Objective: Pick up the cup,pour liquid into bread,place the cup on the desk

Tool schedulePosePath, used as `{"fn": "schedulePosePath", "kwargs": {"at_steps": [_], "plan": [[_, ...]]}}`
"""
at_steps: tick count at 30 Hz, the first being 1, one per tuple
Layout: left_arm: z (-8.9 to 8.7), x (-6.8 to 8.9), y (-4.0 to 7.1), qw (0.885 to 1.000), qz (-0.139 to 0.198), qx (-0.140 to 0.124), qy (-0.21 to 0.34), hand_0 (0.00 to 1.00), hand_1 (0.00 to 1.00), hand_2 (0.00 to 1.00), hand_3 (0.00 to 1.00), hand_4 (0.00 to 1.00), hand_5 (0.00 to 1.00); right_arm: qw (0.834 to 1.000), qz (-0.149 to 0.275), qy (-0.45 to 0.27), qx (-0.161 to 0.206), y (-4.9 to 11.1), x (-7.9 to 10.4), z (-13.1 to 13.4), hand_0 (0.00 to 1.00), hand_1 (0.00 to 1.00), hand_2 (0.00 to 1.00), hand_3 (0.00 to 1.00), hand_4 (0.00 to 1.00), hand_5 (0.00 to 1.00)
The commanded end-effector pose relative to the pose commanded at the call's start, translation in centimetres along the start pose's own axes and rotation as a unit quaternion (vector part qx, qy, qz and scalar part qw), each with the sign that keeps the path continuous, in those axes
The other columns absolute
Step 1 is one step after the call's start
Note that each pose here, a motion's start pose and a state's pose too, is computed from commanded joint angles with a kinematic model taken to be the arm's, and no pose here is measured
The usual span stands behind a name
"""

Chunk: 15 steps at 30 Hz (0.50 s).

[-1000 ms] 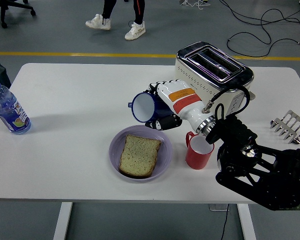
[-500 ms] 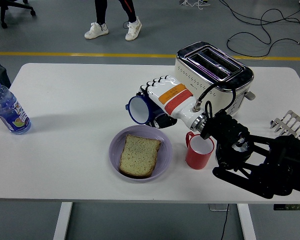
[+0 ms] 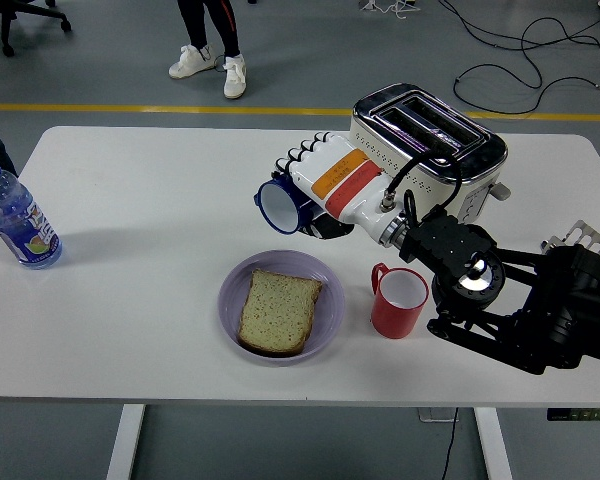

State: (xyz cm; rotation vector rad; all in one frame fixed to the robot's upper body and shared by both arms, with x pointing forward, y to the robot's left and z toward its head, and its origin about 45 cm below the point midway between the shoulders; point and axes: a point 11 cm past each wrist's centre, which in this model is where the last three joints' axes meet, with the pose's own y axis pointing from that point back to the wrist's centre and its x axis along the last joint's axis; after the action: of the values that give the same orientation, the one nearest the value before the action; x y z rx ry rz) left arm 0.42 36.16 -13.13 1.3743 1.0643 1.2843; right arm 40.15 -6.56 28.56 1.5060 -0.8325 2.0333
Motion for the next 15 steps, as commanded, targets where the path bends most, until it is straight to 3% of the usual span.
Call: {"fn": "schedulePosePath", "kwargs": {"at_steps": [15], "plan": [[0.2, 0.05, 0.01, 1.0, 0.0, 0.0, 0.001, 0.679, 0.72, 0.747, 0.676, 0.432, 0.935, 0.997, 0.015, 0.073, 0.008, -0.2, -0.01, 0.26, 0.415, 0.339, 0.5, 0.536, 0.574, 0.002]]}}
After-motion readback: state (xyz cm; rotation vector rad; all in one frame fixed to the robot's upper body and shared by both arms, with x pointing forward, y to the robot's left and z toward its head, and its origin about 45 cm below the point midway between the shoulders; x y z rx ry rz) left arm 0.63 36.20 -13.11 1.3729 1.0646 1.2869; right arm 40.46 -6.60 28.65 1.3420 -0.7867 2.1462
